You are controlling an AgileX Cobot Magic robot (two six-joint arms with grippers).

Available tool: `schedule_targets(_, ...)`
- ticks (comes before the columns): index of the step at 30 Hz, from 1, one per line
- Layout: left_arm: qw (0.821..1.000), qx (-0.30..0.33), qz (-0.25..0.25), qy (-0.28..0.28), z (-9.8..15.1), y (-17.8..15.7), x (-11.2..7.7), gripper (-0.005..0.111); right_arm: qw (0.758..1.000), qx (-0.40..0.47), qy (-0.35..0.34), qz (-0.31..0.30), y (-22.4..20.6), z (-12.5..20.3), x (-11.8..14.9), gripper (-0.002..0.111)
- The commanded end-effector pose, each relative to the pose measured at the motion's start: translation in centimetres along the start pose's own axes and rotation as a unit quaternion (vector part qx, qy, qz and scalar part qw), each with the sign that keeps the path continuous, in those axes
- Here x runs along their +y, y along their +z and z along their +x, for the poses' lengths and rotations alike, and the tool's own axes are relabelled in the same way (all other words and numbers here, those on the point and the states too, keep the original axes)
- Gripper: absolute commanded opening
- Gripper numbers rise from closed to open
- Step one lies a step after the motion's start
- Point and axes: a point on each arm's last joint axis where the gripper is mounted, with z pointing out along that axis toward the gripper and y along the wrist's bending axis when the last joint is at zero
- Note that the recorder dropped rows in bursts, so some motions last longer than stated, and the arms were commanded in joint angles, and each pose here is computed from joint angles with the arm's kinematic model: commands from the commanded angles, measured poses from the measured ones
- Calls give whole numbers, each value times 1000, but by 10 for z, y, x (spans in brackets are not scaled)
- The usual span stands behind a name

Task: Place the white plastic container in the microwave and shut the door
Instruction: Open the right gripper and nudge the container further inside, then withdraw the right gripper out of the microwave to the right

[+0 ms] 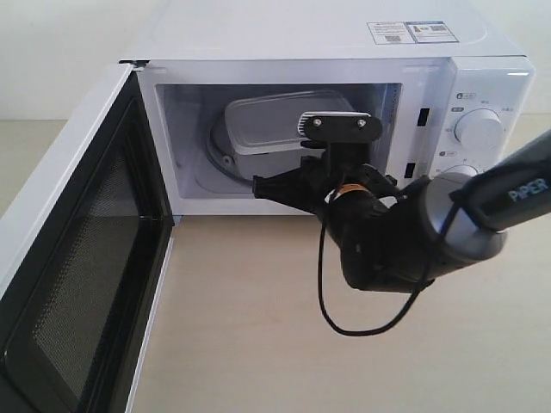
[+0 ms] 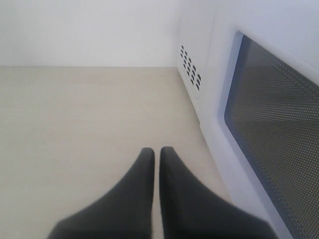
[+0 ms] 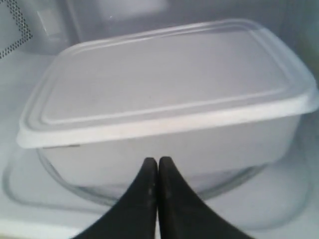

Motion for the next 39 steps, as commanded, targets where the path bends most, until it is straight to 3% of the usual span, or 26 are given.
schedule_targets(1,1000,-1,0,-6,1,0,0,4,999,41,4,-7,-24,-3,-7,0)
schedule_targets(5,1000,-1,0,-6,1,0,0,4,996,79,-6,-34,-56,-6,-6,0)
schedule_targets(7,1000,-1,0,-6,1,0,0,4,990,120,-42,-59,-72,-6,-3,0)
schedule_targets(10,1000,-1,0,-6,1,0,0,4,971,190,-90,-114,-96,-15,4,0)
schedule_targets(15,1000,-1,0,-6,1,0,0,4,938,273,-96,-188,-135,-32,10,0)
schedule_targets(19,1000,-1,0,-6,1,0,0,4,893,371,-65,-247,-182,-45,10,0)
schedule_targets(23,1000,-1,0,-6,1,0,0,4,844,458,-93,-262,-205,-34,2,0)
schedule_targets(27,1000,-1,0,-6,1,0,0,4,837,480,-96,-245,-210,-13,-9,0)
schedule_targets(31,1000,-2,0,-6,0,0,0,4,845,469,-94,-239,-213,-8,-14,0)
schedule_targets(36,1000,-3,-1,-2,0,0,0,4,865,421,-86,-260,-228,-28,-16,0)
schedule_targets(39,998,-52,3,-28,-9,-1,0,4,872,391,-75,-283,-251,-44,-20,0)
